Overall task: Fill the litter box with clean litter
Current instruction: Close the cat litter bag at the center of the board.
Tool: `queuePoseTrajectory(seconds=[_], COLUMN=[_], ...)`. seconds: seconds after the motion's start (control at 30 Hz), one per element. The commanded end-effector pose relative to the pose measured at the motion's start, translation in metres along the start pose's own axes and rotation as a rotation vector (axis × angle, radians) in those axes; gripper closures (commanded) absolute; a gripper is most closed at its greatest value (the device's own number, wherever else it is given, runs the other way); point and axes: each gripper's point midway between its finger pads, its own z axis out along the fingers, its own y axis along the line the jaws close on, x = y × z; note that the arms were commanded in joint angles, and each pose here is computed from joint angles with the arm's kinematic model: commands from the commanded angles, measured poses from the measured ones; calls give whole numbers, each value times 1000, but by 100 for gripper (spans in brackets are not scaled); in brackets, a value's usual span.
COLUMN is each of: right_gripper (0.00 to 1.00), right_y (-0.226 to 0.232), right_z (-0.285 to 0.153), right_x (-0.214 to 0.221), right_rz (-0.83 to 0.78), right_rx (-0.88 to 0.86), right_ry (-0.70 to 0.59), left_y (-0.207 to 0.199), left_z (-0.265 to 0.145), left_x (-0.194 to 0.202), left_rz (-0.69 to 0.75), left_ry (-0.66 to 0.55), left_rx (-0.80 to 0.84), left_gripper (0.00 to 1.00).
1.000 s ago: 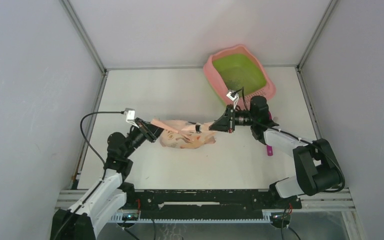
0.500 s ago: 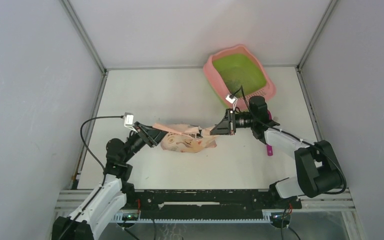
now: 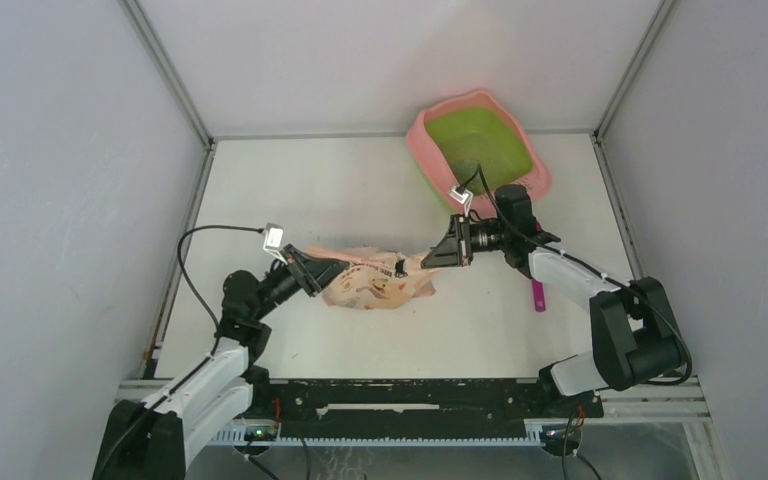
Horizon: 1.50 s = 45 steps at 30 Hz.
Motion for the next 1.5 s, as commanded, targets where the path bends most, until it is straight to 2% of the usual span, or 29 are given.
queuePoseTrajectory(seconds=[0.0,0.17,0.4,0.47,0.6,0.73,0.9,0.97,1.03,1.1,1.13,1.17,1.2,1.37,1.47], right_gripper=[100,100,100,100,100,100,100,100,100,100,100,100,100,100,100], right_y=[0,-2,1,3,10,10,22,29,33,33,34,35,35,30,23], right_z=[-10,-18,-27,-26,-25,-16,-11,-11,-11,-8,-6,-4,-3,-1,-2], right_x=[-10,-18,-33,-34,-31,-23,-43,-63,-75,-80,-81,-80,-80,-72,-70], right_rz=[-35,-28,11,33,93,185,138,87,49,53,46,40,37,48,61], right_rx=[21,31,14,-4,-45,-38,-4,13,8,-1,-12,-16,-22,-26,-17], right_ry=[-19,-31,-42,-29,1,31,-3,-31,-31,-15,-9,-4,1,28,30], left_y=[-32,-50,-59,-65,-72,-73,-73,-75,-81,-85,-85,-83,-81,-70,-61], left_z=[2,-7,-38,-42,-44,-46,-39,-32,-22,-13,-10,-7,-5,-4,-7], left_x=[-24,-33,-22,-17,-8,-10,-30,-43,-56,-60,-59,-55,-52,-37,-38], left_rz=[64,49,64,49,-2,-27,-5,16,25,33,34,32,31,18,17], left_ry=[-41,-59,-16,1,38,63,66,58,47,59,71,87,96,126,80], left_rx=[92,104,20,40,81,46,-30,-47,-19,27,44,57,62,75,29], left_gripper=[96,97,95,95,92,91,89,84,71,65,54,50,51,65,68])
